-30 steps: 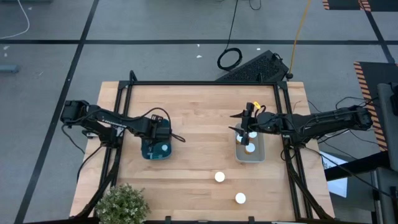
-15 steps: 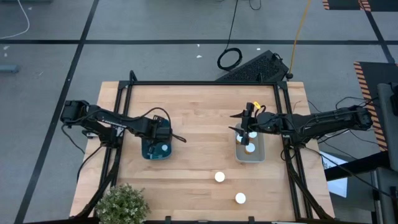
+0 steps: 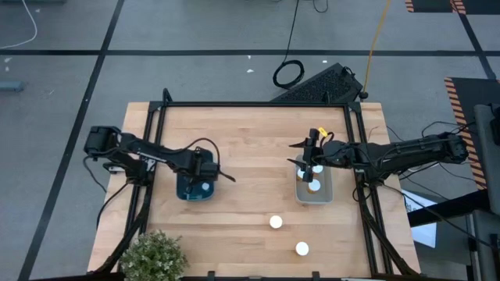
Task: Pick and place medicine bottles into bin by pill shape (circle, oval)
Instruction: Adjust the blue pill bottle
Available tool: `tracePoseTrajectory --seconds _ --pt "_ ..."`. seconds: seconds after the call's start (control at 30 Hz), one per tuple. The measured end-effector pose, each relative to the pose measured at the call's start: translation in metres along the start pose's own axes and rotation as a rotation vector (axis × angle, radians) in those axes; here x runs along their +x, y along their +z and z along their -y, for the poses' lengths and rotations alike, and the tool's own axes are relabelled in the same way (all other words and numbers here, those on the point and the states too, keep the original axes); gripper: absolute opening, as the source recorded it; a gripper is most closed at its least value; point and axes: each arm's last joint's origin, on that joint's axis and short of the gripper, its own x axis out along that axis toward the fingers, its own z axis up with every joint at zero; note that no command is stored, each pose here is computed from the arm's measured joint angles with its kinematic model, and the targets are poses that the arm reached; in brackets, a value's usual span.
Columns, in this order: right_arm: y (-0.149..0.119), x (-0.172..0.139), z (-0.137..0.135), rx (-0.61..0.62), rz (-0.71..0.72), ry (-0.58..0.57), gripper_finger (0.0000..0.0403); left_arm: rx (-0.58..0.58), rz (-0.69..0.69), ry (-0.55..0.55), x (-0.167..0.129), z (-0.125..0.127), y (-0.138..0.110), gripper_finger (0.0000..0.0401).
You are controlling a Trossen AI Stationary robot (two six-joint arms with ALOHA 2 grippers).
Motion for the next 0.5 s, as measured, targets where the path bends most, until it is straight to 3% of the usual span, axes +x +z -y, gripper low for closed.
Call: tracePoseTrajectory --seconds 0.3,0.5 --pt "0.0000 0.0000 0.0000 0.000 0.001 0.000 0.0215 0.022 -0.040 -0.014 0.0094 0.0013 0.0038 0.0164" --pt "0.0001 0.0000 0.0000 0.000 0.001 0.000 0.0215 0.014 -0.043 -0.013 0.0093 0.0015 0.0035 0.0126"
